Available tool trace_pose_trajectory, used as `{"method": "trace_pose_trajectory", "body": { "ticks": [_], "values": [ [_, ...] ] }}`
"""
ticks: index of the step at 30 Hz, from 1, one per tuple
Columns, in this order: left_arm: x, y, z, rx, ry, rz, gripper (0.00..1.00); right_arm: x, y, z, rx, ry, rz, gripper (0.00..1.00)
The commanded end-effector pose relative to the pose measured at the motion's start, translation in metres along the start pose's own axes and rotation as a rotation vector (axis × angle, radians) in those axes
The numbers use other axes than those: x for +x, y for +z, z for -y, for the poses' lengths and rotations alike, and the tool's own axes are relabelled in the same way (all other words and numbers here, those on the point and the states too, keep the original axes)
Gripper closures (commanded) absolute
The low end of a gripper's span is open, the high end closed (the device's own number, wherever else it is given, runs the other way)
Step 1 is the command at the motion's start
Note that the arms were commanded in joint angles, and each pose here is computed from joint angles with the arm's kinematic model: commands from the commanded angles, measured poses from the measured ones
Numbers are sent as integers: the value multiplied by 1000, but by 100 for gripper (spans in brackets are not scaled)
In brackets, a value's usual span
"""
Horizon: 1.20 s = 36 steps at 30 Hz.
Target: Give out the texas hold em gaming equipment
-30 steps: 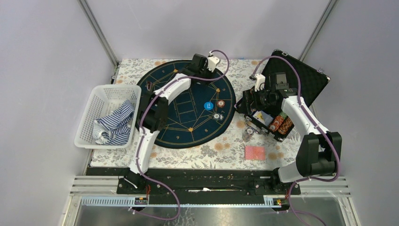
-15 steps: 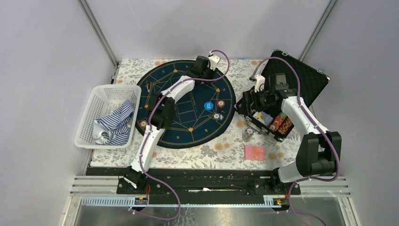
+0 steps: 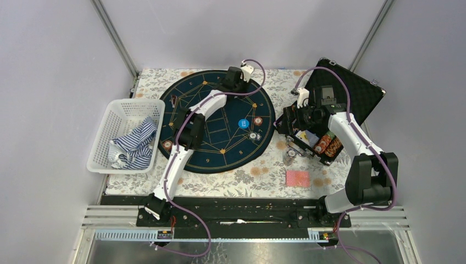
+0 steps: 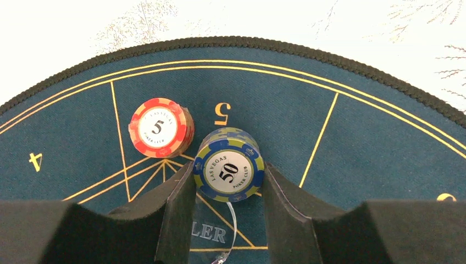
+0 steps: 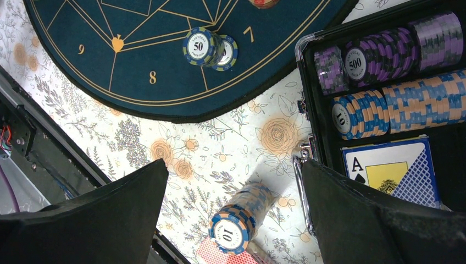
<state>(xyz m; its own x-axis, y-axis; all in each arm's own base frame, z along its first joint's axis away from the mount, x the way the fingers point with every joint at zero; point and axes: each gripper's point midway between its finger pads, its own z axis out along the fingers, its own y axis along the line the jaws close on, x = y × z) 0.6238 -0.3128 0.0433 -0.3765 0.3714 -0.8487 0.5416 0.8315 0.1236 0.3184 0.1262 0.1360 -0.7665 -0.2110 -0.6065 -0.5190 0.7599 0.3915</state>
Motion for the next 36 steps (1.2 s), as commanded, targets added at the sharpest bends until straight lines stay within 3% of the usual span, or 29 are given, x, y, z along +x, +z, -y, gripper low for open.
{"method": "trace_pose_trajectory", "body": {
  "ticks": [1, 12, 19, 24, 36],
  "values": [
    [-49, -4, -11, -37, -5, 137, 57, 0, 2, 1, -16, -3, 1, 0],
    [-94, -34, -17, -45, -15, 206, 27, -2, 2, 1, -16, -1, 5, 0],
    [-130, -102, -5, 37, -45, 197, 18, -5, -1, 1, -8, -13, 15, 0],
    [-113, -165, 9, 112, -35, 94, 2, -9, -7, -3, -3, -28, 39, 0],
    [-17, -296, 23, 251, -79, -126, 1, -18, -42, -16, 43, -107, 58, 0]
  ]
}}
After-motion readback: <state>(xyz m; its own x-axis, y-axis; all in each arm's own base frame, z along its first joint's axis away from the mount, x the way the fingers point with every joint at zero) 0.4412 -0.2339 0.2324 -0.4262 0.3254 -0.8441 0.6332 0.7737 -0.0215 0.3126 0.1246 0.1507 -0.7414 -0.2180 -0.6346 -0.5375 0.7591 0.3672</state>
